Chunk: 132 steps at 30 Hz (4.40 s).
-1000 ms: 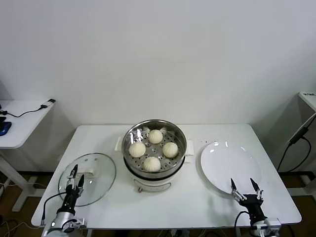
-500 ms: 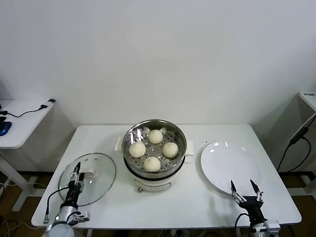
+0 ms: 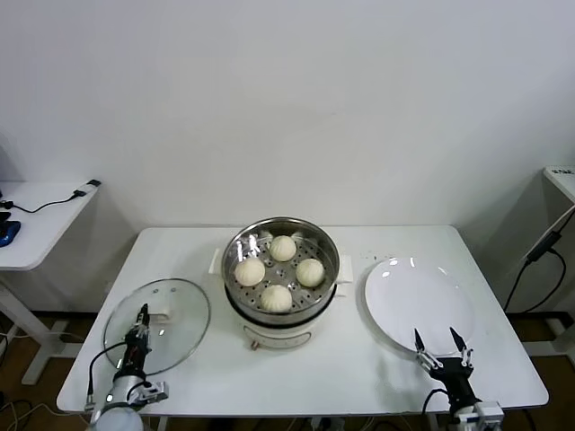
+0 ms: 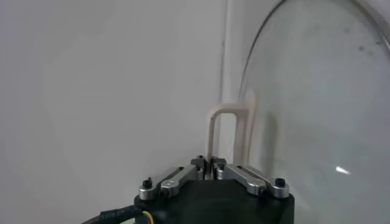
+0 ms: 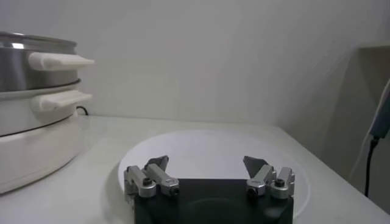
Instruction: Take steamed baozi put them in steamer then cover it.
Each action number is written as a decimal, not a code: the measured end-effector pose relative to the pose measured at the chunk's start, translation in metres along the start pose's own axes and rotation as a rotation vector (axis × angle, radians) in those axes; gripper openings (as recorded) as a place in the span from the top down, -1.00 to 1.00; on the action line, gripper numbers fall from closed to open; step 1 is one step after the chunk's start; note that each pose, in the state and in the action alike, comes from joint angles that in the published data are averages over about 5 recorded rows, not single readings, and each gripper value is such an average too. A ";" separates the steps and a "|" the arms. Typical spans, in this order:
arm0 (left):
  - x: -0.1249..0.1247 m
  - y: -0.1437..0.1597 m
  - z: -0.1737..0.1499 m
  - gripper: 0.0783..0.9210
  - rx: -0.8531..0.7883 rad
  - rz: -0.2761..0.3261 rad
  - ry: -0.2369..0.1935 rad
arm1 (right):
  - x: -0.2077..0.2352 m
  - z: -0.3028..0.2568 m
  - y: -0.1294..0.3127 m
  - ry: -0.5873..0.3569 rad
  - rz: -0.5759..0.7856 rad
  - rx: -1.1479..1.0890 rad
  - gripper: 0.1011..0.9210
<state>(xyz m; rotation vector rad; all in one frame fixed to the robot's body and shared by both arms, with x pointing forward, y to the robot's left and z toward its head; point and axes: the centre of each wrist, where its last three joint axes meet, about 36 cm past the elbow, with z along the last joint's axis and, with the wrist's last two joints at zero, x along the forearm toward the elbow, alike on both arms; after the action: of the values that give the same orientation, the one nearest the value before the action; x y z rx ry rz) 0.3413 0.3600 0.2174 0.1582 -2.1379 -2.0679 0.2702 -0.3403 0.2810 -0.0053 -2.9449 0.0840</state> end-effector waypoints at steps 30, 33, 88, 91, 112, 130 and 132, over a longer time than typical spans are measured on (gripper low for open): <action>-0.018 0.243 -0.090 0.87 0.121 -0.088 -0.021 | -0.007 -0.026 0.008 -0.017 0.057 0.098 -0.76; -0.012 0.247 -0.122 0.87 0.123 -0.071 -0.044 | -0.007 -0.027 0.009 -0.018 0.056 0.104 -0.76; 0.005 0.188 -0.332 0.80 -0.016 -0.007 -0.106 | -0.006 -0.009 0.013 -0.058 0.066 0.118 -0.76; 0.007 0.188 -0.332 0.63 -0.016 -0.007 -0.109 | -0.006 -0.009 0.014 -0.061 0.061 0.124 -0.76; 0.047 0.228 -0.292 -0.73 0.198 0.019 -0.244 | -0.009 -0.021 0.017 -0.061 0.027 0.120 -0.76; 0.017 0.209 -0.101 -0.77 0.984 0.131 -0.264 | -0.008 -0.018 0.026 -0.137 0.011 -0.004 -0.76; 0.015 0.196 -0.087 -0.77 1.080 0.152 -0.255 | -0.009 -0.017 0.026 -0.143 0.014 -0.016 -0.76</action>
<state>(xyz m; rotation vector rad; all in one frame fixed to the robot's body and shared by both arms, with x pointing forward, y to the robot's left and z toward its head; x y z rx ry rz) 0.3500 0.2794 0.4160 -0.1522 -3.0506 -0.6899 0.2823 -0.3133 0.2941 -0.0233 -3.0883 0.0655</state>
